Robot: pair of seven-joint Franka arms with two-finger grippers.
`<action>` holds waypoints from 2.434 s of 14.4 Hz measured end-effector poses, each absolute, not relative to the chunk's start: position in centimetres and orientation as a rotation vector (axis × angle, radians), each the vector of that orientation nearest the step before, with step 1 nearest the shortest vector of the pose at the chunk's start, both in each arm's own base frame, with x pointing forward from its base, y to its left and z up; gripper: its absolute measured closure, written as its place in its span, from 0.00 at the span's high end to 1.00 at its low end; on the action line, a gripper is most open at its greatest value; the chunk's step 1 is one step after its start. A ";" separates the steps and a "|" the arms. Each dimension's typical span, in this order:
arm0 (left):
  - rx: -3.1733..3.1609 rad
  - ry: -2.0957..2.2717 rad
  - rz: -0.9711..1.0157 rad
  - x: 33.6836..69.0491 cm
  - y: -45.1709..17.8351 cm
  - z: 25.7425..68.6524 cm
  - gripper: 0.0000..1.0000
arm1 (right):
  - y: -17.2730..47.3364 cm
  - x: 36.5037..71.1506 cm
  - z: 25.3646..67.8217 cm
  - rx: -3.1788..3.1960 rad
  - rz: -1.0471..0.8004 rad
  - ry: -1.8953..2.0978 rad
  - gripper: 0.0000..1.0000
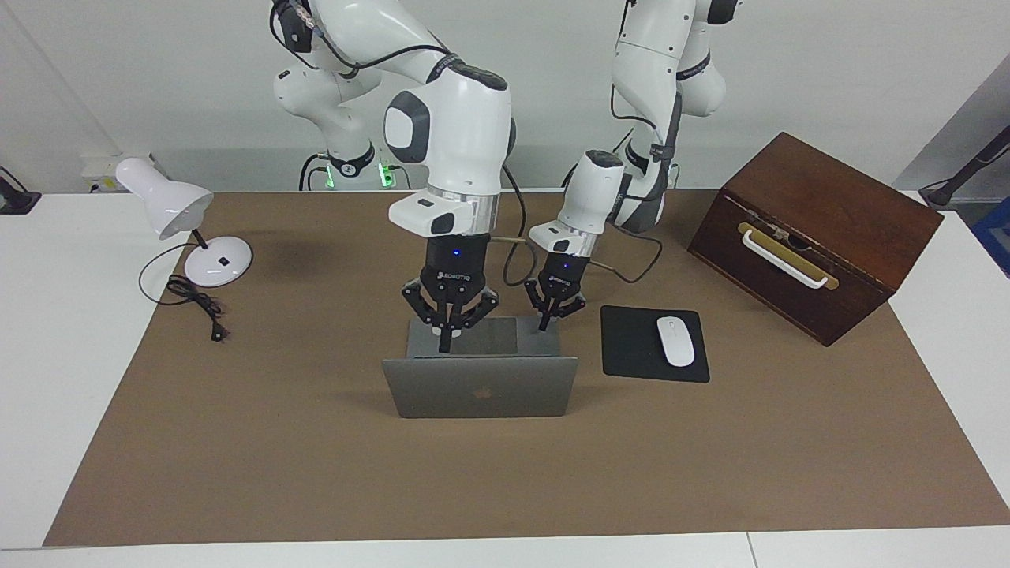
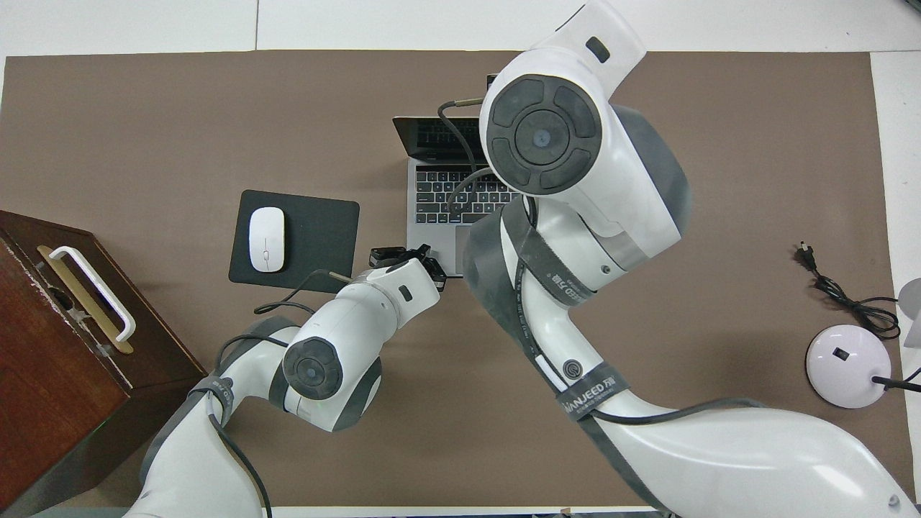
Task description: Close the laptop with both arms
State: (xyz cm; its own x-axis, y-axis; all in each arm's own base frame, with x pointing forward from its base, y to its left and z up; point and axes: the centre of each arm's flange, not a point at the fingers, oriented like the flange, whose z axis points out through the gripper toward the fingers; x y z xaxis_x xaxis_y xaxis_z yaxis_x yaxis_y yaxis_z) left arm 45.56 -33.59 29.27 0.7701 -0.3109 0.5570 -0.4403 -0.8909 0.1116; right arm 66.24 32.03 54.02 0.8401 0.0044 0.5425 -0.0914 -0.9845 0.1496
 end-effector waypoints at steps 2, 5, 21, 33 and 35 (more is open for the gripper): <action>2.728 -0.595 0.798 45.2 -33.6 28.9 0.01 | 31.9 67.3 53.8 2.842 0.857 -0.080 0.01; 2.735 -0.637 0.795 44.9 -33.2 28.4 0.01 | 31.8 68.2 53.3 2.839 0.882 -0.083 0.01; 2.705 -0.817 0.865 44.6 -32.5 27.8 0.01 | 31.0 70.7 49.1 2.920 0.831 -0.242 0.01; 2.683 -0.885 0.944 45.1 -31.4 27.3 0.01 | 30.9 69.9 48.2 3.020 0.614 -0.338 0.01; 2.681 -0.888 0.948 45.1 -31.4 27.3 0.01 | 30.8 69.8 48.1 3.019 0.593 -0.340 0.01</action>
State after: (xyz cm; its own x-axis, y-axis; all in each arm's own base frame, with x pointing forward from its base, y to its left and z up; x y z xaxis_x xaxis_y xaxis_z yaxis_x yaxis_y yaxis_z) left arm 45.12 -31.37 27.28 0.6223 -0.4815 0.6171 -0.5844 -0.8103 -0.0429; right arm 69.83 30.80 48.06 0.9024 -0.2054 0.3787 -0.2232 -0.9748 0.0031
